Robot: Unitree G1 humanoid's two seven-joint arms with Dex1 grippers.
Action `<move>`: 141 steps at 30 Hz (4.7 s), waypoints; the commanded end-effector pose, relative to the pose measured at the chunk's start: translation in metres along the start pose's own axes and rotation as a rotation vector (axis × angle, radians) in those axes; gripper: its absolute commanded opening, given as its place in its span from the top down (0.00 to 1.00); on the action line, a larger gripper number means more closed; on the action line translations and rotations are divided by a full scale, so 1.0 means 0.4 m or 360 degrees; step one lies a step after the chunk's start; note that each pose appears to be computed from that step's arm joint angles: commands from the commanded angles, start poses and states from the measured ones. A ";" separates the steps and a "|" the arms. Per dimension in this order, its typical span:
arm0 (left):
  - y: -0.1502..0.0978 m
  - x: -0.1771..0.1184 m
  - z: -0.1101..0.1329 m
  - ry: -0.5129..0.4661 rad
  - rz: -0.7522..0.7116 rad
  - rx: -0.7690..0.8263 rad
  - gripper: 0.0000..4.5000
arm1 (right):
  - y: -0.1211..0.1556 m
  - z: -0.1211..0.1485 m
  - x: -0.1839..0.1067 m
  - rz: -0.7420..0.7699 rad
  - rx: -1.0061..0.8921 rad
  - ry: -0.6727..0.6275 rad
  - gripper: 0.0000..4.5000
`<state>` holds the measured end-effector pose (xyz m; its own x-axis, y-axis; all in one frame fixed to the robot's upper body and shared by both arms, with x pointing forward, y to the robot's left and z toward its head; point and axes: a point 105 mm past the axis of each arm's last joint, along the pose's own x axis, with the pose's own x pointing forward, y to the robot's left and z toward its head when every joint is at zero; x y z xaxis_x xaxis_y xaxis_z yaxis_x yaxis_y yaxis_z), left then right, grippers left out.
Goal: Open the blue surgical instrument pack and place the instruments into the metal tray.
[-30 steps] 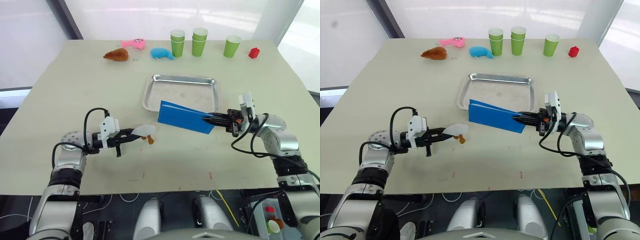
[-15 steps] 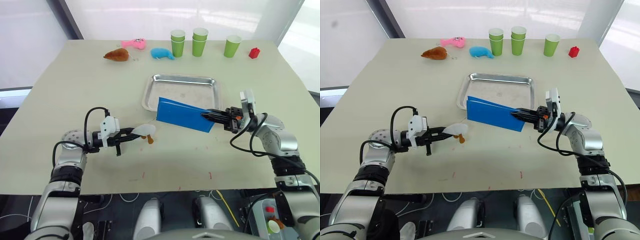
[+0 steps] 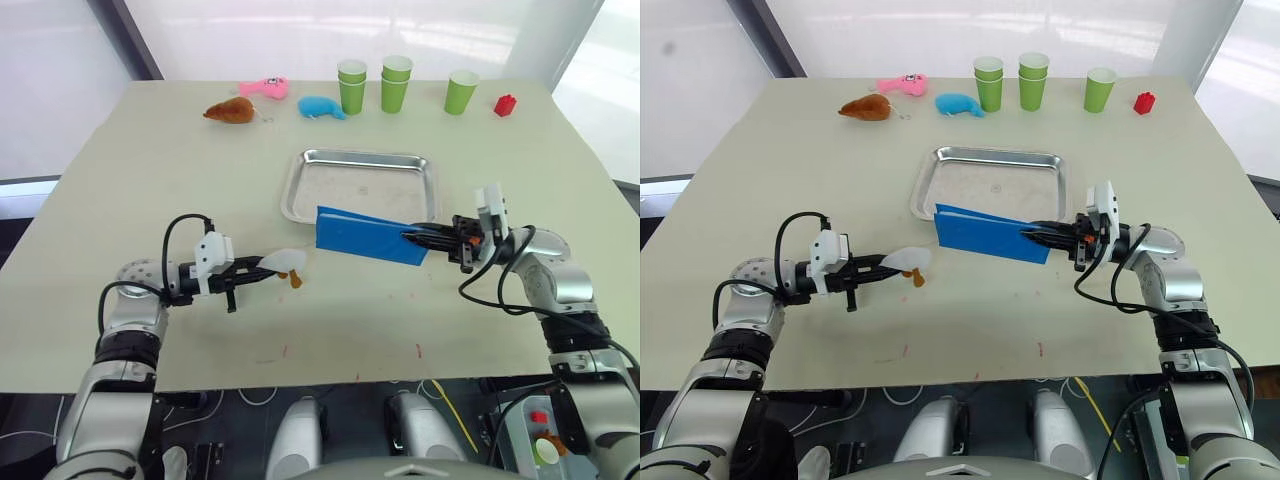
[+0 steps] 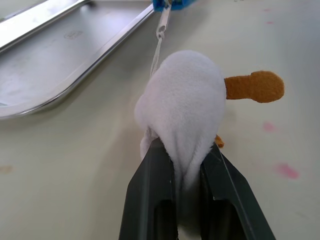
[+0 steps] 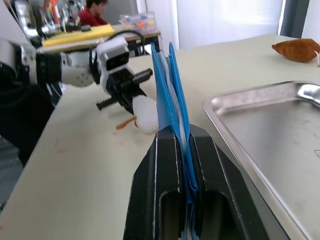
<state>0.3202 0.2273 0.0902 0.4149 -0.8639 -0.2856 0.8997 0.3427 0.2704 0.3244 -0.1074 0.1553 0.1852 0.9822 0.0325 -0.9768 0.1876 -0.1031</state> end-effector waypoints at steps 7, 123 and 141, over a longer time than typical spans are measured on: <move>0.030 -0.163 -0.004 0.0203 0.0066 -0.0132 1.00 | 0.009 -0.004 0.039 0.0068 -0.0221 0.0147 1.00; -0.014 0.188 0.155 -0.0410 -0.0459 -0.0330 1.00 | 0.091 -0.066 -0.057 -0.0012 0.0370 0.0477 0.99; 0.027 0.251 0.085 -0.0103 -0.0312 -0.0901 1.00 | 0.187 -0.216 -0.086 0.0128 0.0470 0.0796 0.99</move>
<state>0.3684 0.1360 0.1148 0.2480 -0.9562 -0.1557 0.9290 0.2803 -0.2417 0.2602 -0.1285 0.0695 0.0914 0.9040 -0.4177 -0.9652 0.1837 0.1863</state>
